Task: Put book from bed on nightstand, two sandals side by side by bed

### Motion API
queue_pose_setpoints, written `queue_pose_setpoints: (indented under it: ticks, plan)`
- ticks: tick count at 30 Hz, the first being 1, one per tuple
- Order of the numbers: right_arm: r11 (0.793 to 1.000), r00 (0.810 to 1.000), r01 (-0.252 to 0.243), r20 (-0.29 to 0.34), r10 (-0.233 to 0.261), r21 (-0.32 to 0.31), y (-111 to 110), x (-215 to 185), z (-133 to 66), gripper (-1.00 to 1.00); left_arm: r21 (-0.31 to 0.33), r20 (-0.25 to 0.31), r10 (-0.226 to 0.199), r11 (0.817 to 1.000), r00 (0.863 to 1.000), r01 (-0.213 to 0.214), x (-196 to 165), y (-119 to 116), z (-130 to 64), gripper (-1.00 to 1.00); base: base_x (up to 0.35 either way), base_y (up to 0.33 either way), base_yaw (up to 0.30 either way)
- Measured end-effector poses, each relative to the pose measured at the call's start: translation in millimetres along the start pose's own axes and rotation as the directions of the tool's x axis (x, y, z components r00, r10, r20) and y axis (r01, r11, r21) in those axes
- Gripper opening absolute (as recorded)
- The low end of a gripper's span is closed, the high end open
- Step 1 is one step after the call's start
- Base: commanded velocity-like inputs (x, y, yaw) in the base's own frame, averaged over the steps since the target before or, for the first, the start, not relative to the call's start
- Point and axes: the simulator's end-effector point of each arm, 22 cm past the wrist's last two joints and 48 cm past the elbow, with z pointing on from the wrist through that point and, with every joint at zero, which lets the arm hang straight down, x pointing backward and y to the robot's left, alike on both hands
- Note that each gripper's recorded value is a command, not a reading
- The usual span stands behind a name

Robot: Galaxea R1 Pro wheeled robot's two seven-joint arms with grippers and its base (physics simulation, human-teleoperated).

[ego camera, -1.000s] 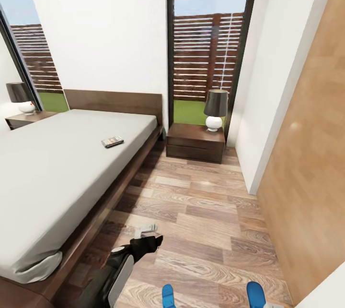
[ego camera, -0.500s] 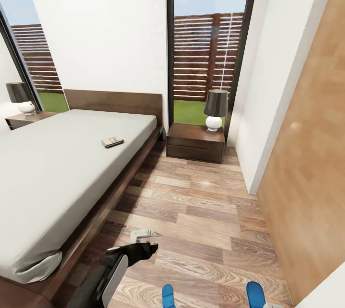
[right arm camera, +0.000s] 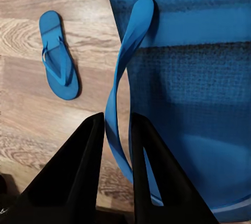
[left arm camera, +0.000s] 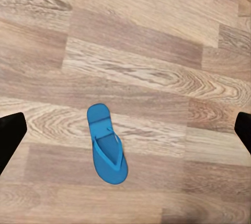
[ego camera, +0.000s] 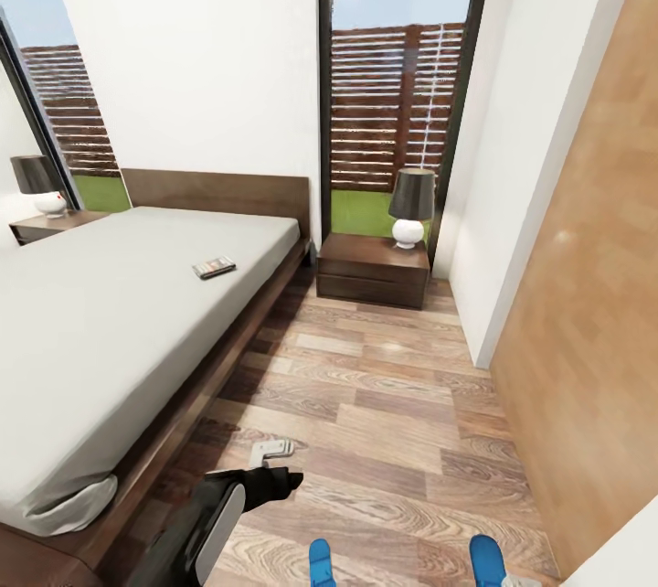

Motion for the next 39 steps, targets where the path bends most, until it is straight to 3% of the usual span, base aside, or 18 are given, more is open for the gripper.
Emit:
queue_pose_setpoints:
  ticks: [4, 10, 14, 22, 24, 27, 32, 39]
  plan:
    - [0.999, 0.999, 0.018, 0.043, -0.016, -0.046, 19.0, -29.3, 11.4, -1.0, 0.0, 0.0, 0.0, 1.0, 1.0, 0.0, 5.5, 2.4, 5.9, 1.0, 0.0, 0.0, 0.0]
    - [0.972, 0.999, 0.033, -0.012, -0.037, -0.234, 116.1, -94.7, 15.6, -1.0, 0.002, 0.0, 0.001, 1.0, 1.0, -0.001, 13.8, 4.8, 14.8, 1.0, 0.0, 0.0, 0.0]
    - [0.956, 0.997, 0.074, 0.002, -0.076, -0.283, 145.9, -114.1, 12.5, -1.0, 0.003, 0.0, 0.002, 1.0, 1.0, -0.002, 19.6, 6.5, 20.9, 1.0, 0.0, 0.0, 0.0]
    - [0.933, 0.988, 0.151, 0.084, -0.131, -0.326, 168.3, -144.4, 5.2, -1.0, 0.004, -0.003, 0.003, 1.0, 1.0, -0.003, 32.2, 10.4, 33.1, 1.0, 0.0, 0.0, 0.0]
    - [0.932, 0.985, 0.17, 0.092, -0.148, -0.32, 164.4, -148.6, 2.6, -1.0, 0.004, -0.003, 0.003, 1.0, 1.0, -0.003, 35.1, 11.9, 36.1, 1.0, 0.0, 0.0, 0.0]
    - [0.935, 0.987, 0.159, 0.063, -0.147, -0.317, 157.5, -144.4, 2.6, -1.0, 0.002, -0.003, 0.002, 1.0, 1.0, -0.002, 39.4, 14.4, 40.6, 1.0, 0.0, 0.0, 0.0]
    - [0.932, 0.982, 0.185, 0.098, -0.162, -0.313, 150.6, -156.1, -2.5, -1.0, 0.0, -0.002, 0.001, 1.0, 1.0, -0.001, 46.6, 18.9, 47.9, 1.0, 0.0, 0.0, 0.0]
    - [0.931, 0.981, 0.19, 0.091, -0.17, -0.312, 144.7, -149.3, 5.8, -1.0, -0.001, -0.001, 0.001, 1.0, 1.0, -0.001, 57.1, 23.7, 58.3, 1.0, 0.0, 0.0, 0.0]
